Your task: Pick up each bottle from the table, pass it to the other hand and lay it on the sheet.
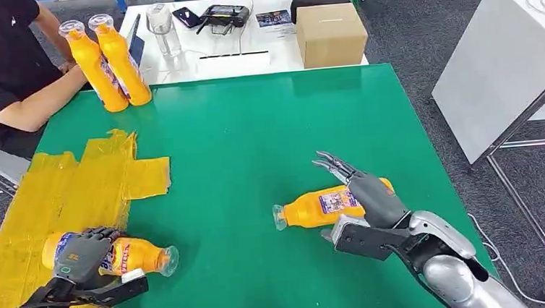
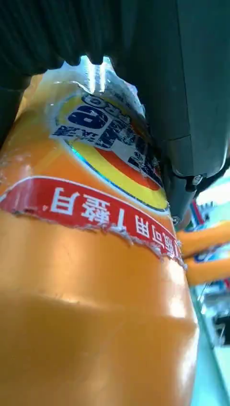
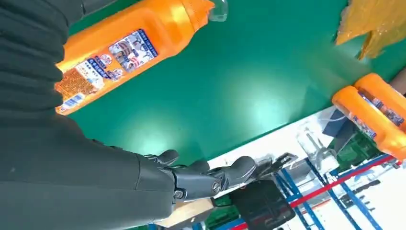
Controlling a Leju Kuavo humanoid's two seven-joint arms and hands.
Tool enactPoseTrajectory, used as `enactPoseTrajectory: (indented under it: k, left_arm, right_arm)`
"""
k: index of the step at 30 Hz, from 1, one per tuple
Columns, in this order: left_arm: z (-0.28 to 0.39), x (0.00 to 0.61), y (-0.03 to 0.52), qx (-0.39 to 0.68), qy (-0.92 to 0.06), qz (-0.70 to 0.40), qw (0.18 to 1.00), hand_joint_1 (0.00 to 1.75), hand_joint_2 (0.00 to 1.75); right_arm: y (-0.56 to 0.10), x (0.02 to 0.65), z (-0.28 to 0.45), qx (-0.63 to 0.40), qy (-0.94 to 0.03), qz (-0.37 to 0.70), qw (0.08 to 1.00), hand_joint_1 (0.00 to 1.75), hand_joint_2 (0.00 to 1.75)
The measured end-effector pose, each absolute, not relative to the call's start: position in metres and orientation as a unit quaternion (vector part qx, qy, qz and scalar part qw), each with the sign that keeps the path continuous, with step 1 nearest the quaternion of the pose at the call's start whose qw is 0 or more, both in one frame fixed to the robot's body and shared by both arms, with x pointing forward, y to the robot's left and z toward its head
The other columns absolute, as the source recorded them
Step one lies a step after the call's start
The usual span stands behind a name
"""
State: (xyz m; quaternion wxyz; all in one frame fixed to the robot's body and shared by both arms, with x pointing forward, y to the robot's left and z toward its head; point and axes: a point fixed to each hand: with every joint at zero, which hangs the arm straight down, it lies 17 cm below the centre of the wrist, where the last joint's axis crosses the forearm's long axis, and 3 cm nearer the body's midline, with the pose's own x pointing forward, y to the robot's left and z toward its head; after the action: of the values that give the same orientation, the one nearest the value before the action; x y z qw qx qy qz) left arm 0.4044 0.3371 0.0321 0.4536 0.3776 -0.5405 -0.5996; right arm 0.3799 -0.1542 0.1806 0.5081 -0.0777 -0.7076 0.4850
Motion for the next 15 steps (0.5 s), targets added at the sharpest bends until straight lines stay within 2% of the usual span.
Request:
enactPoseTrajectory:
  k: [2,4,15]
  left_arm:
    - [0.03,0.406,0.343,0.376,-0.533,-0.608,0.453,1.75,1.75]
    - [0.027,0.407,0.347,0.376,-0.527,-0.613,0.453,0.0,1.75]
    - [0.022,0.409,0.359,0.364,-0.519,-0.61,0.476,0.0,1.75]
  right_arm:
    - [-0.154,0.381,0.183,-0.079,-0.709,0.486,0.506,0.0,1.75]
    - [-0.154,0.382,0.184,-0.08,-0.709,0.486,0.504,0.0,1.75]
    - [-0.17,0.389,0.177,-0.101,-0.685,0.511,0.51,0.0,1.75]
